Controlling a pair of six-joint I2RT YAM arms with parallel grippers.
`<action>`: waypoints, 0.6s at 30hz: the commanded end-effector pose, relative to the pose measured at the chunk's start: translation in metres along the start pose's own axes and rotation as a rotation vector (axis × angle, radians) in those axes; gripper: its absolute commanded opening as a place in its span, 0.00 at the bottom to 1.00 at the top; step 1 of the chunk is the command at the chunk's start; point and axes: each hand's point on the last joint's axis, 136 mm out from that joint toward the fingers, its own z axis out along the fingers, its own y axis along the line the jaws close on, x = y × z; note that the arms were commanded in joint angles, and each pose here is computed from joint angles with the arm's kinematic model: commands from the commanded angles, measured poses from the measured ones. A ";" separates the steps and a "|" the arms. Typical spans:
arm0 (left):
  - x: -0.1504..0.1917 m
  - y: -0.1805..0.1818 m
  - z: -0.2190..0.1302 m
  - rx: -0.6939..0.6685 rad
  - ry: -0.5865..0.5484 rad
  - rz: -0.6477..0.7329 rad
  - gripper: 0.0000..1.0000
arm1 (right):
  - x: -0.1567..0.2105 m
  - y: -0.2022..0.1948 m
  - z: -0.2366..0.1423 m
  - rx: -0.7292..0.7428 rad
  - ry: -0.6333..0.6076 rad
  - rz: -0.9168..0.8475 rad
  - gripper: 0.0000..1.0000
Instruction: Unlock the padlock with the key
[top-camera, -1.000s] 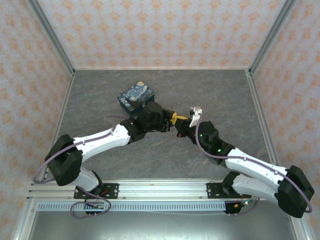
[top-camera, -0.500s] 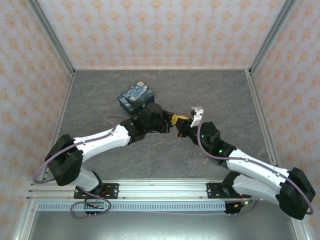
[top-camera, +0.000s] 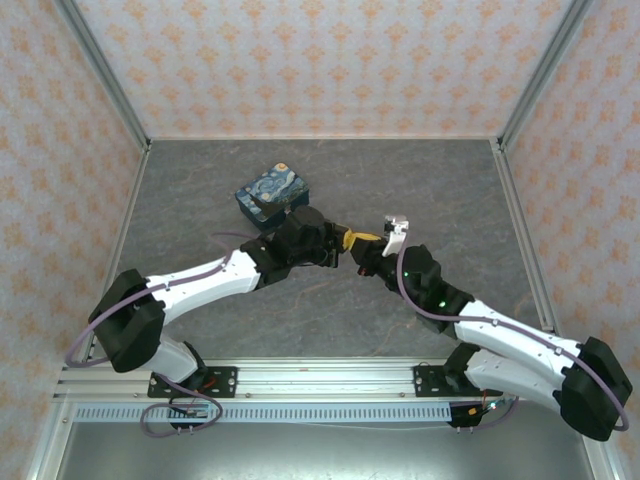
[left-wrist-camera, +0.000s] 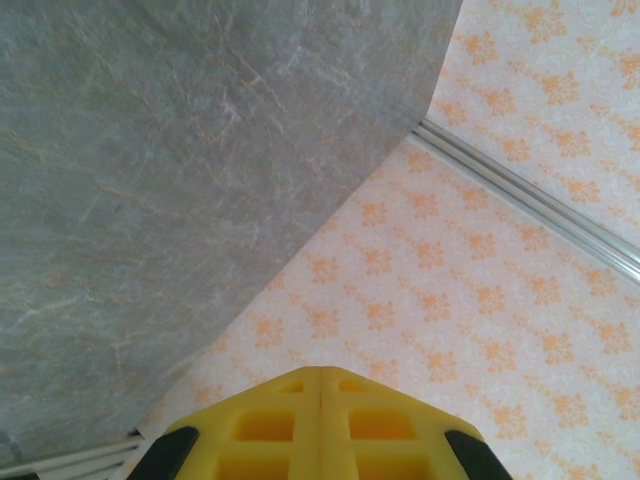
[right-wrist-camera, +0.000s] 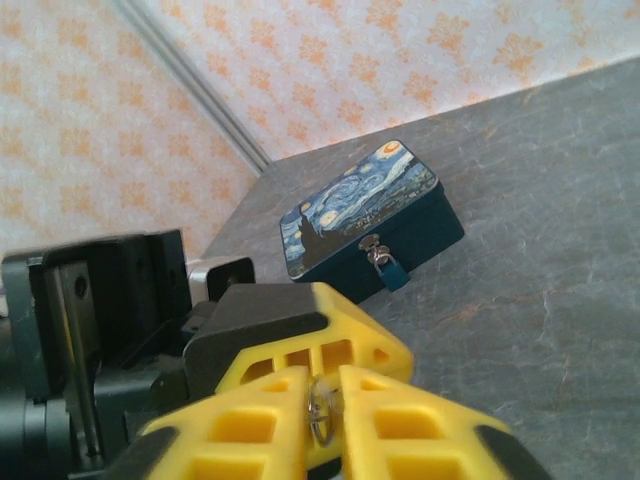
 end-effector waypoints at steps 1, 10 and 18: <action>-0.018 -0.023 -0.022 0.047 -0.125 0.147 0.00 | -0.013 0.002 -0.008 0.000 -0.026 0.036 0.30; -0.035 -0.078 -0.069 0.101 -0.364 0.751 0.00 | -0.042 0.006 -0.014 -0.197 -0.046 0.323 0.60; 0.011 -0.133 -0.078 0.307 -0.328 1.171 0.00 | -0.088 0.021 -0.023 -0.421 -0.096 0.450 0.85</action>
